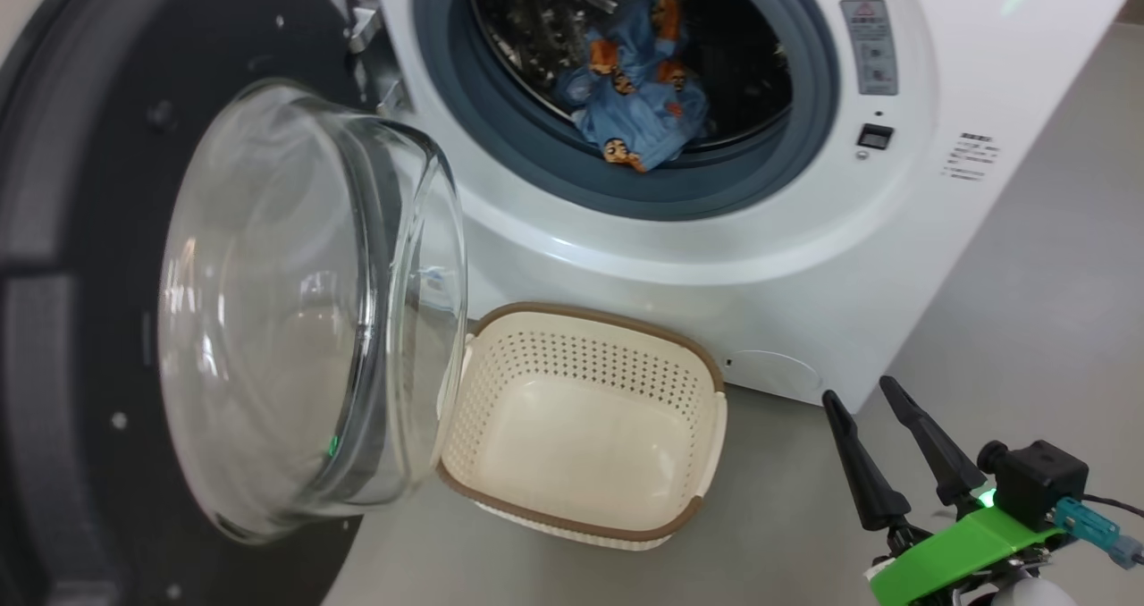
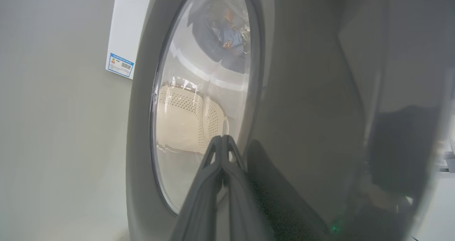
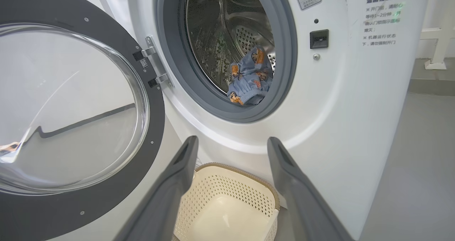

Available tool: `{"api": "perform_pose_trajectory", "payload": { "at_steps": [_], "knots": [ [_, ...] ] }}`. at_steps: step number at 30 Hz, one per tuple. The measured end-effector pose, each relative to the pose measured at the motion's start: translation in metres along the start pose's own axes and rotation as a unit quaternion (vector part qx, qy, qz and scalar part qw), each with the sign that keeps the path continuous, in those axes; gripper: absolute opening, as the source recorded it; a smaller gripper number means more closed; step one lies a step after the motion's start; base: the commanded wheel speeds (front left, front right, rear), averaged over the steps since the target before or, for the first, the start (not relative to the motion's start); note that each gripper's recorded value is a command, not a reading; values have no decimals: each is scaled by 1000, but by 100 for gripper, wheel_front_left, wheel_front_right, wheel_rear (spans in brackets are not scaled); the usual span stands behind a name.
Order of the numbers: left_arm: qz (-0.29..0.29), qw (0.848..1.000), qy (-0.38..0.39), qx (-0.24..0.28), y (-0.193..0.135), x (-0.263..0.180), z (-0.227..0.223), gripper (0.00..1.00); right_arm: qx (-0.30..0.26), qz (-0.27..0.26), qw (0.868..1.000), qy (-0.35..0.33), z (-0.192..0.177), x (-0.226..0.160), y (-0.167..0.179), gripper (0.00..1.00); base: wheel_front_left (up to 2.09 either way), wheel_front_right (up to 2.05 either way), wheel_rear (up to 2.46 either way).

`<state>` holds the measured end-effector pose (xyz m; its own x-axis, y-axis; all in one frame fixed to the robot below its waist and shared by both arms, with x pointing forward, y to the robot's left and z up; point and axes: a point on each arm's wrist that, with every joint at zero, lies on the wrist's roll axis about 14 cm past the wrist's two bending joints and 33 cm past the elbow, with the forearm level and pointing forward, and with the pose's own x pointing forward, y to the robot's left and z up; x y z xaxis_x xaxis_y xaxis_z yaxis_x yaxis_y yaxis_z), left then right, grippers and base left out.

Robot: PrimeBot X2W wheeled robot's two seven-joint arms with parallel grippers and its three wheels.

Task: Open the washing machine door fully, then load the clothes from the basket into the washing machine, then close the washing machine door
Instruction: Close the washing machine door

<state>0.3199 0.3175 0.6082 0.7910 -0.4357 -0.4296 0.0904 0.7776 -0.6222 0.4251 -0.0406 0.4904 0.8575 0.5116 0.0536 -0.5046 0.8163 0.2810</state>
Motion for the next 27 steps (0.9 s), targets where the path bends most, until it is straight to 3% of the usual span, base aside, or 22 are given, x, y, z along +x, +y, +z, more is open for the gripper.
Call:
{"api": "perform_pose_trajectory", "payload": {
  "at_steps": [12, 27],
  "knots": [
    [-98, 993, 42, 46, -57, 41, -12, 0, -6, -56, 998, -14, 11, -30, -27, 100, 0, 0, 0],
    [-174, 978, 86, 71, -104, 93, -31, 0, -23, -117, 992, -39, 31, -67, -55, 100, 0, 0, 0]
  ]
}}
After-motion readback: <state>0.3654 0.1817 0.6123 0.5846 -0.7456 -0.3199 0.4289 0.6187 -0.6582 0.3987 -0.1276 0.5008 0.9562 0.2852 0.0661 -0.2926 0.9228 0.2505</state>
